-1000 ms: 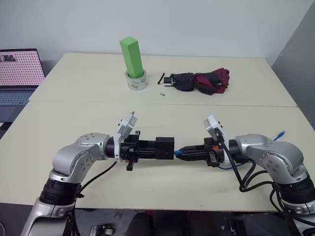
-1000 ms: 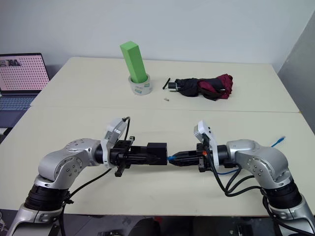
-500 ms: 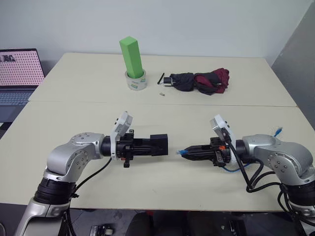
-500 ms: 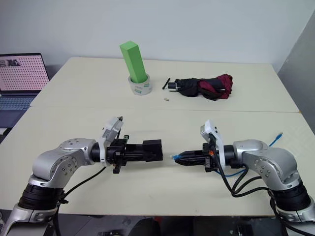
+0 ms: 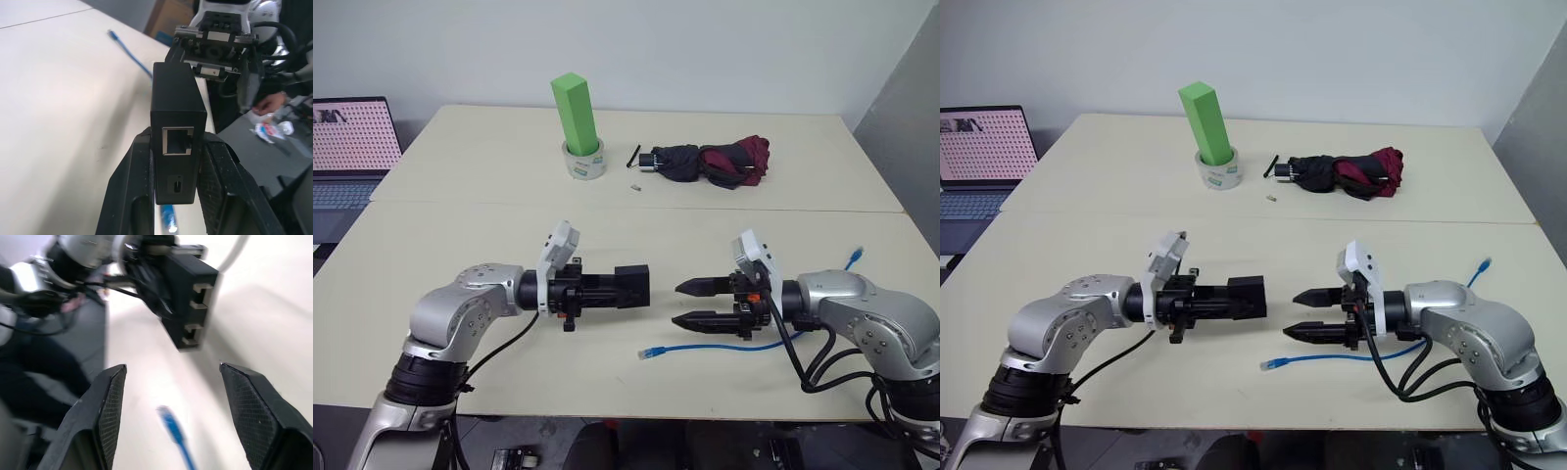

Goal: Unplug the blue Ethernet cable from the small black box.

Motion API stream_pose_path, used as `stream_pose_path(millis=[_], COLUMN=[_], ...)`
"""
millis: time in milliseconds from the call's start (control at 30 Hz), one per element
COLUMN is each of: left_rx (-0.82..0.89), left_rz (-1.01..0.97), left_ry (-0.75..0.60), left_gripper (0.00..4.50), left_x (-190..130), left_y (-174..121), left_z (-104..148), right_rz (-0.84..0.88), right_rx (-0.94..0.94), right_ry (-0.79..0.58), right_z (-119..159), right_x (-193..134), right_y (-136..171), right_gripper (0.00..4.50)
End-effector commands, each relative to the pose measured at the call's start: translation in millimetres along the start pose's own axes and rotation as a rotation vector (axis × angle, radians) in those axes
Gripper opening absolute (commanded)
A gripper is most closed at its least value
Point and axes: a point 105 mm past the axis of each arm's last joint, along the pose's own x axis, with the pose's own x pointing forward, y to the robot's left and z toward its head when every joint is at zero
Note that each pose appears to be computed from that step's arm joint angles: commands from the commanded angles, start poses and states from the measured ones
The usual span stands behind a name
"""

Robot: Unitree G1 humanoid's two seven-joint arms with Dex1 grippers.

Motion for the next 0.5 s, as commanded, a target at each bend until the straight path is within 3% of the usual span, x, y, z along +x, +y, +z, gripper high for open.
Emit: stream_pose_path(millis=[33, 333, 500], left_rx=[0.026, -0.009, -0.039], left_rz=[0.100, 0.147, 0.162], left_ry=[-0.062, 0.086, 0.110], left_gripper=[0.79, 0.79, 0.79], left_x=[-20.7, -38.3, -41.4], left_y=[-2.9, -42.8, -56.4], left_z=[12.9, -18.1, -24.9], right_rz=[-0.066, 0.102, 0.145], right_rx=[-0.113, -0.210, -0.228], right_ry=[-0.007, 0.125, 0.184], right_z=[3.6, -28.8, -47.0], right_x=[-14.6, 4.7, 15.5], right_y=[9.0, 54.2, 56.0], right_gripper=[3.11, 3.11, 3.11])
